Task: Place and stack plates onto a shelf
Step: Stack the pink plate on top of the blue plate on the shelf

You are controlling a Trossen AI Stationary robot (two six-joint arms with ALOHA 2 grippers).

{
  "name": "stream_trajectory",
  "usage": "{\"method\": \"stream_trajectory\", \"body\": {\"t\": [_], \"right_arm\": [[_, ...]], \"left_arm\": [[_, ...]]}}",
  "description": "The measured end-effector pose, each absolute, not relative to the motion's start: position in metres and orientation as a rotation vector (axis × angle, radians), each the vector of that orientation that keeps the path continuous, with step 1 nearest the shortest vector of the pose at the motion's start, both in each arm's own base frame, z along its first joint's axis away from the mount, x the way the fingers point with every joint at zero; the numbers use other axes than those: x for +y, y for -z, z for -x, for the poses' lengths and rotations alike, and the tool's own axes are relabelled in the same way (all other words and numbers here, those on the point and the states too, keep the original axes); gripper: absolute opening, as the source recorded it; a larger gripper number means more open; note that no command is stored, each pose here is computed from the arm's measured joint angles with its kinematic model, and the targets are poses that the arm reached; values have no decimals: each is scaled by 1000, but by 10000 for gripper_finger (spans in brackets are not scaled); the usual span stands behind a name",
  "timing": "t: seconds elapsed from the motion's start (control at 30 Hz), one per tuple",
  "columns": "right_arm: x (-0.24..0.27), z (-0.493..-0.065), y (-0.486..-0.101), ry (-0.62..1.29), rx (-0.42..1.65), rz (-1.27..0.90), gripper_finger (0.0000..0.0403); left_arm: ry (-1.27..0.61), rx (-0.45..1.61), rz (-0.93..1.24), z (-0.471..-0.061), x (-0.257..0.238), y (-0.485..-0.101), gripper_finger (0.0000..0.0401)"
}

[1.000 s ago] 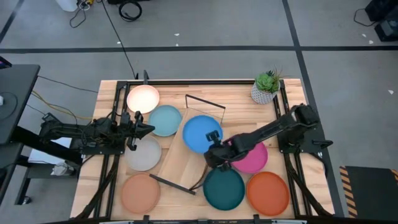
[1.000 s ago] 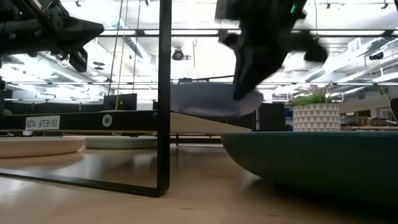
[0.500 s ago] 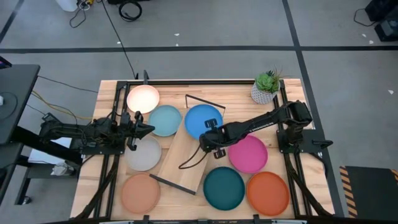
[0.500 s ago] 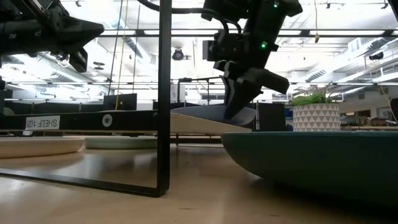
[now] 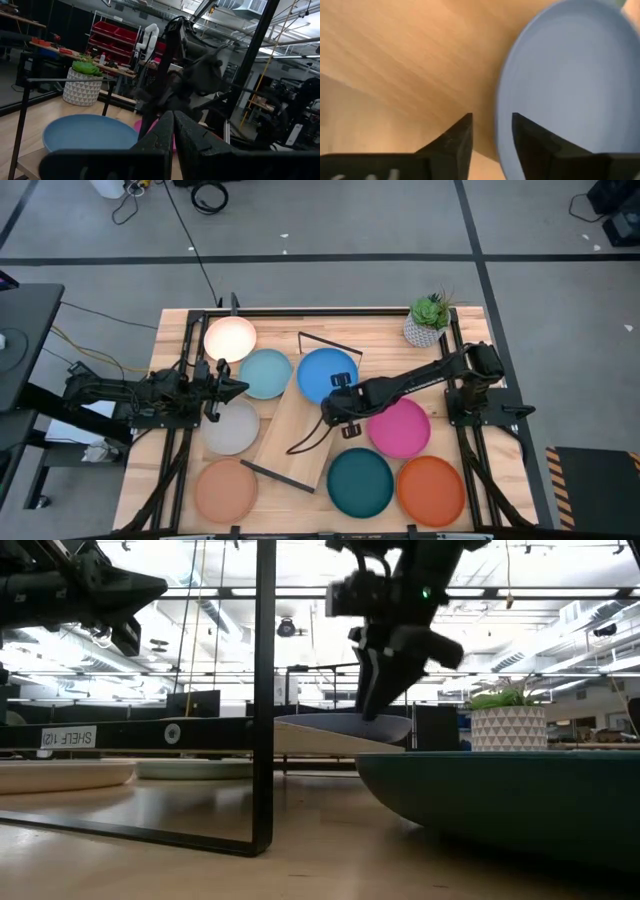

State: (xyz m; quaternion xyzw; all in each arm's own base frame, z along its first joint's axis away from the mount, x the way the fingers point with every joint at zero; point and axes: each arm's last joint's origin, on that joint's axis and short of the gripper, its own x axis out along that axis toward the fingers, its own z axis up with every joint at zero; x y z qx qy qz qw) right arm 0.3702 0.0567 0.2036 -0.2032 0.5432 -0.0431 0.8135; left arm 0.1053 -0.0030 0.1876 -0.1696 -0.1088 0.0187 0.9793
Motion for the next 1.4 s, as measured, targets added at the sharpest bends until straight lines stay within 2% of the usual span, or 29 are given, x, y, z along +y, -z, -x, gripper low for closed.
{"method": "stream_trajectory", "body": {"t": [0.23, 0.5, 1.03, 1.23, 1.4], "right_arm": [[77, -373, -232, 94, 1135, 402, 194], [103, -363, -251, 129, 1156, 350, 203], [162, -327, -248, 186, 1209, 188, 203], [174, -308, -222, 163, 1338, 83, 203], [170, -295, -203, 219, 1459, -14, 197]], "left_arm": [[-37, -219, 341, -105, -3, -188, 20], [-37, -219, 341, -105, -3, -188, 20], [-38, -221, 339, -105, -3, -188, 20], [-41, -260, 264, -104, -3, -192, 20], [-46, -309, 199, -103, -3, -196, 20]]}}
